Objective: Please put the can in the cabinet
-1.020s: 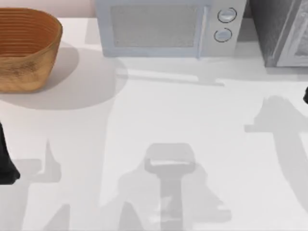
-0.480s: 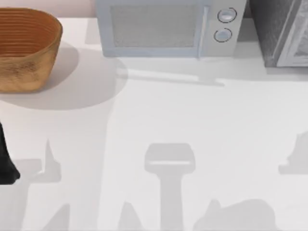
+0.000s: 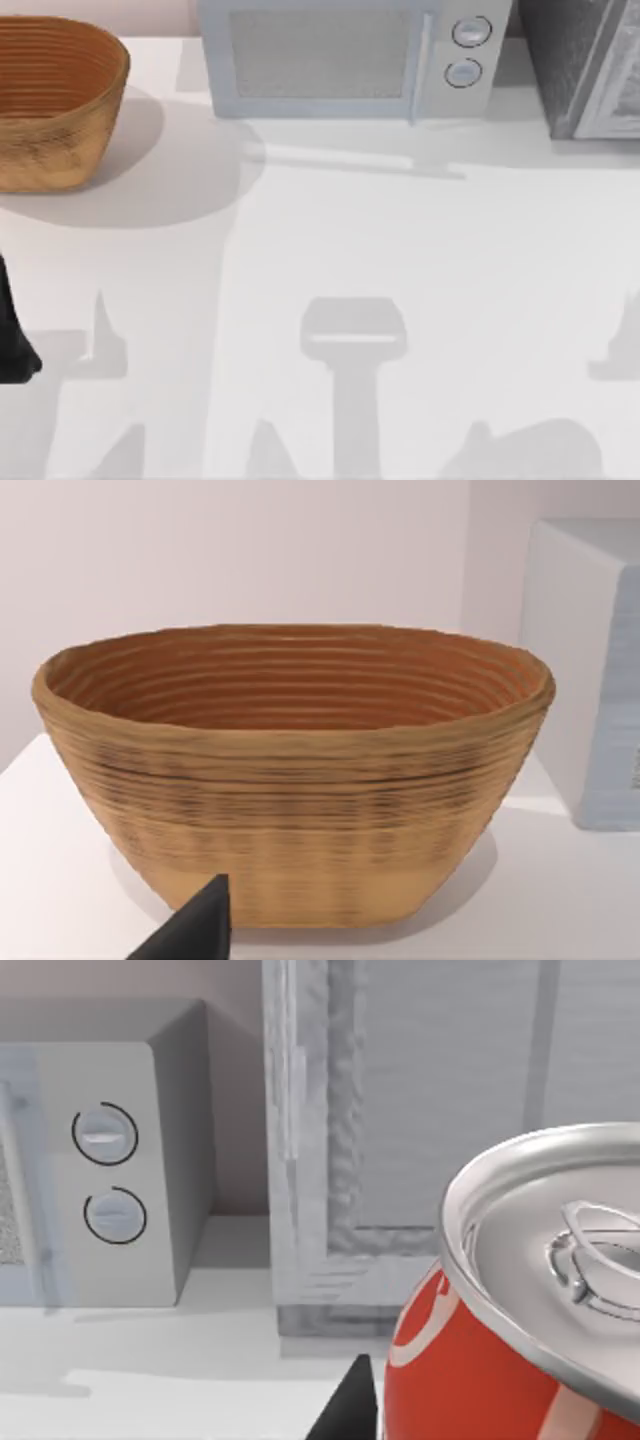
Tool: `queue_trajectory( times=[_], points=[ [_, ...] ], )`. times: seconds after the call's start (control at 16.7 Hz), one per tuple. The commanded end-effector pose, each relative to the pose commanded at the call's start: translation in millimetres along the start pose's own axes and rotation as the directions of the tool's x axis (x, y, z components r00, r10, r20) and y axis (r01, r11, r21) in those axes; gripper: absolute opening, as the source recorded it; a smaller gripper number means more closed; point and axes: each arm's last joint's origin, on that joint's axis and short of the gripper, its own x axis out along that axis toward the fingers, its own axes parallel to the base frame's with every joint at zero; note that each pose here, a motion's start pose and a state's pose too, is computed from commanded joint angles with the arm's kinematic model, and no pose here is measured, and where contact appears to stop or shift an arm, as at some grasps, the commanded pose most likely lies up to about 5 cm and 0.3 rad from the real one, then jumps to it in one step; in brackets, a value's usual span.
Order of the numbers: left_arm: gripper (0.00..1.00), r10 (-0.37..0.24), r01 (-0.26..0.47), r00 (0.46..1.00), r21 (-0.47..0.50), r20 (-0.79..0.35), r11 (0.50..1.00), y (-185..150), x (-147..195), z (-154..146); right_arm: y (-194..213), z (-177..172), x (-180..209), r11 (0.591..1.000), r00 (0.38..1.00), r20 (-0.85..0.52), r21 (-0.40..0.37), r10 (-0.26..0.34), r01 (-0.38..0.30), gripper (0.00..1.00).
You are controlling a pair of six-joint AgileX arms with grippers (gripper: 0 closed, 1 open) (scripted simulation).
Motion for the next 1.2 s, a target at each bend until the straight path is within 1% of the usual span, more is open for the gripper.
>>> queue_trajectory(
  times=[0.24, 0.36, 0.48, 0.66, 0.84, 1.02, 1.2],
  points=[
    [1.0, 0.0, 0.0, 1.0, 0.0, 0.0, 1.0, 0.0, 0.0, 0.0, 0.5, 3.2, 0.1, 1.0, 1.0, -0.003, 0.002, 0.003, -0.003, 0.0],
    [1.0, 0.0, 0.0, 1.0, 0.0, 0.0, 1.0, 0.0, 0.0, 0.0, 1.4, 15.9, 0.6, 1.0, 1.0, -0.017, 0.002, 0.007, -0.007, 0.0],
    [1.0, 0.0, 0.0, 1.0, 0.0, 0.0, 1.0, 0.0, 0.0, 0.0, 2.7, 39.2, 2.3, 1.0, 0.999, -0.033, 0.001, 0.01, -0.01, 0.0],
    [1.0, 0.0, 0.0, 1.0, 0.0, 0.0, 1.0, 0.0, 0.0, 0.0, 5.3, 93.6, 10.1, 1.0, 0.999, -0.045, -0.003, 0.007, -0.007, 0.0],
    [1.0, 0.0, 0.0, 1.0, 0.0, 0.0, 1.0, 0.0, 0.0, 0.0, 9.4, 161.1, 27.2, 1.0, 0.999, -0.04, -0.007, -0.001, 0.001, 0.0],
    [1.0, 0.0, 0.0, 1.0, 0.0, 0.0, 1.0, 0.0, 0.0, 0.0, 16.0, 228.4, 53.9, 1.0, 1.0, -0.028, -0.008, -0.008, 0.008, 0.0],
    [1.0, 0.0, 0.0, 1.0, 0.0, 0.0, 1.0, 0.0, 0.0, 0.0, 25.1, 284.9, 85.6, 1.0, 1.0, -0.012, -0.006, -0.009, 0.009, 0.0]
  ],
)
